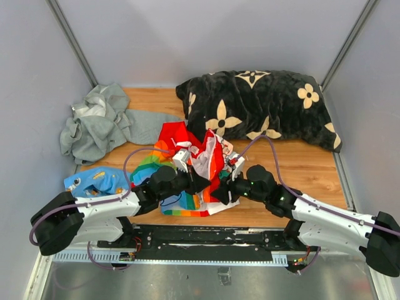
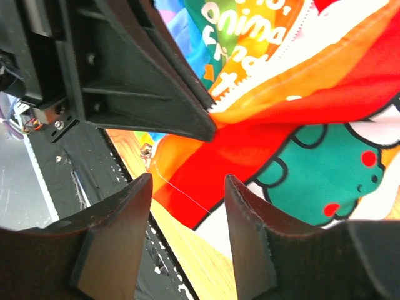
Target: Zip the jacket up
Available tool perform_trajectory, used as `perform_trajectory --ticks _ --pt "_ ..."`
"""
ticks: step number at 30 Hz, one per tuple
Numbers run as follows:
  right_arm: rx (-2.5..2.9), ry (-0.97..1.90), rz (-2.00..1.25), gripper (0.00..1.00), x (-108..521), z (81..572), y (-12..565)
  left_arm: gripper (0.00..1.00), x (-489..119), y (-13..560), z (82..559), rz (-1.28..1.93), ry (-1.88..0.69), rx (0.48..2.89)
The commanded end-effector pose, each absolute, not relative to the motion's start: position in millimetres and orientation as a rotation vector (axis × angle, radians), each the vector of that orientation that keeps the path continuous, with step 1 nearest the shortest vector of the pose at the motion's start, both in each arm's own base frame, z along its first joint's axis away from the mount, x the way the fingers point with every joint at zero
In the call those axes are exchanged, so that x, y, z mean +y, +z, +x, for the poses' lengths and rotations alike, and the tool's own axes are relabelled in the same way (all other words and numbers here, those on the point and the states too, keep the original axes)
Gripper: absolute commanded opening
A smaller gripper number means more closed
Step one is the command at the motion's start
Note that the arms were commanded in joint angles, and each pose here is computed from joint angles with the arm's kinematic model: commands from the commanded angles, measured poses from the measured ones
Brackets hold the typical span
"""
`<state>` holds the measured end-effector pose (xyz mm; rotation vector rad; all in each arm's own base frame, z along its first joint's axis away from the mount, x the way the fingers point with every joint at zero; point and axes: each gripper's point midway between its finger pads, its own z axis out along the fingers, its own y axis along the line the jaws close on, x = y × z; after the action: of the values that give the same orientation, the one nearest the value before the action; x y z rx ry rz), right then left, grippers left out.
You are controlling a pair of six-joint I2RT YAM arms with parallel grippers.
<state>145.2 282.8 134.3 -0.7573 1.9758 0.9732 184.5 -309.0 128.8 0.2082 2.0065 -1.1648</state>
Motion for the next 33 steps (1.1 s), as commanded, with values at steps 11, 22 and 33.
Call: perform_trajectory --ticks 11,22,33 --pt "2.047 1.019 -0.573 0.83 287.4 148.2 109.5 0.12 -310.2 127.3 193.9 0.089 -1.165 1.994" --pt "2.122 0.972 -0.506 0.75 286.8 155.0 89.6 0.14 -324.9 118.6 200.7 -0.010 -1.106 2.023" --pt "2.140 0.949 -0.482 0.43 288.4 160.0 79.9 0.21 -322.6 119.0 200.4 -0.042 -1.036 2.003"
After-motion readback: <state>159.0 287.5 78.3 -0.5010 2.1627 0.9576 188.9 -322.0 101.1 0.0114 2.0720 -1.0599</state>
